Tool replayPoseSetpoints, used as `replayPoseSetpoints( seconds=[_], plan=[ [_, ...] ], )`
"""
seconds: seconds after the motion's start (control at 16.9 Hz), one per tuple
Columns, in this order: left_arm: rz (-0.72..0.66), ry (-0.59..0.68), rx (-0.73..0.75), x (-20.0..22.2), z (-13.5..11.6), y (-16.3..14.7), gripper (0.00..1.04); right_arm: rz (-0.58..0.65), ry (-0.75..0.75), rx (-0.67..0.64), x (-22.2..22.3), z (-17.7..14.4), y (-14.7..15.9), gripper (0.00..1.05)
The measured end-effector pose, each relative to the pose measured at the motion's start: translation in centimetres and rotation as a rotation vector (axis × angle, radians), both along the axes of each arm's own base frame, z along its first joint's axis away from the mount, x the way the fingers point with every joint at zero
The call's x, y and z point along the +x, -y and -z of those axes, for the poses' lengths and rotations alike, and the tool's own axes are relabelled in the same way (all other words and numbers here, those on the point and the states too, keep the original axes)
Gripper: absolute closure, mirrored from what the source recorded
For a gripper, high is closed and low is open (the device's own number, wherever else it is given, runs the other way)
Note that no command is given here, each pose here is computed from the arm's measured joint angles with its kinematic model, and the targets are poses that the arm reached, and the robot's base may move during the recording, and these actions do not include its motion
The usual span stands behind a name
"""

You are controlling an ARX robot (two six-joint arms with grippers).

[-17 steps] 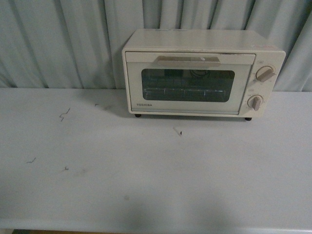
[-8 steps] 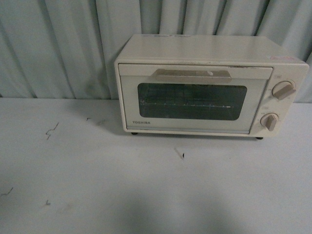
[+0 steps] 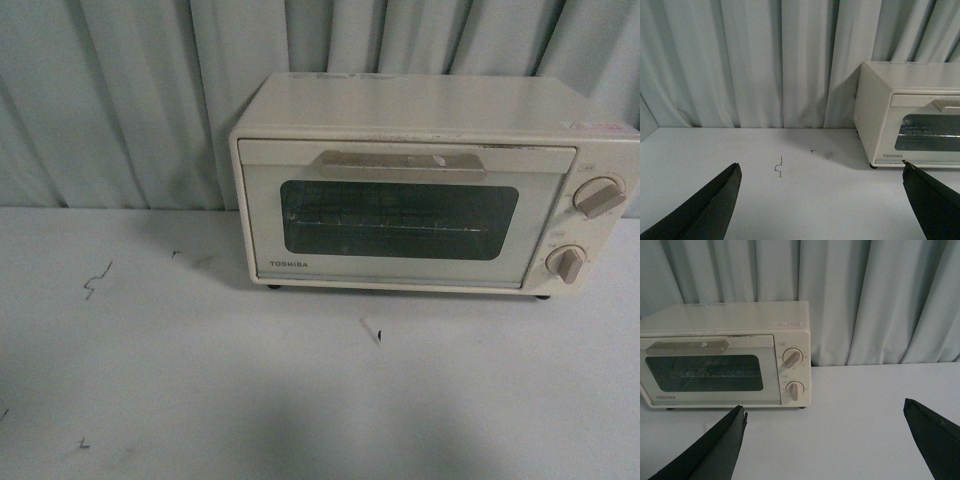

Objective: Open oven

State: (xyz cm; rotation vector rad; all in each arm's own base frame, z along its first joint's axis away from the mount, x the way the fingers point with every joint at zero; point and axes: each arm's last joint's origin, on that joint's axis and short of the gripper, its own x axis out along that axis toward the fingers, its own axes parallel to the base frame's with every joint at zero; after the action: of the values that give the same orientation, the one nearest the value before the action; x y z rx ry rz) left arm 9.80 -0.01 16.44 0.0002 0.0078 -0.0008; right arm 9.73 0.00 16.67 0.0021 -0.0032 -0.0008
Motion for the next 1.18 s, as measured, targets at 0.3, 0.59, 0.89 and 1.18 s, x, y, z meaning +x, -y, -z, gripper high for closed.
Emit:
replayPoseSetpoints(
  seconds=[0.3,0.59,0.89,1.18],
  plan=[
    [-0.011,-0.536,-0.592,1.9,-0.3,6.0,0.07,0.0,0.0,0.0,0.0,0.0,0.0,0.06],
    [-0.018,-0.784,-0.94,6.2,4.1,15.8,0.07,0.0,0.0,0.0,0.0,0.0,0.0,0.06],
    [0.024,-0.838,-1.003,10.0,7.2,20.7,0.07,0.0,0.0,0.0,0.0,0.0,0.0,0.06],
    [-0.013,-0.844,-1.02,13.1,9.2,21.3,0.07,0.0,0.0,0.0,0.0,0.0,0.0,0.06]
  ],
)
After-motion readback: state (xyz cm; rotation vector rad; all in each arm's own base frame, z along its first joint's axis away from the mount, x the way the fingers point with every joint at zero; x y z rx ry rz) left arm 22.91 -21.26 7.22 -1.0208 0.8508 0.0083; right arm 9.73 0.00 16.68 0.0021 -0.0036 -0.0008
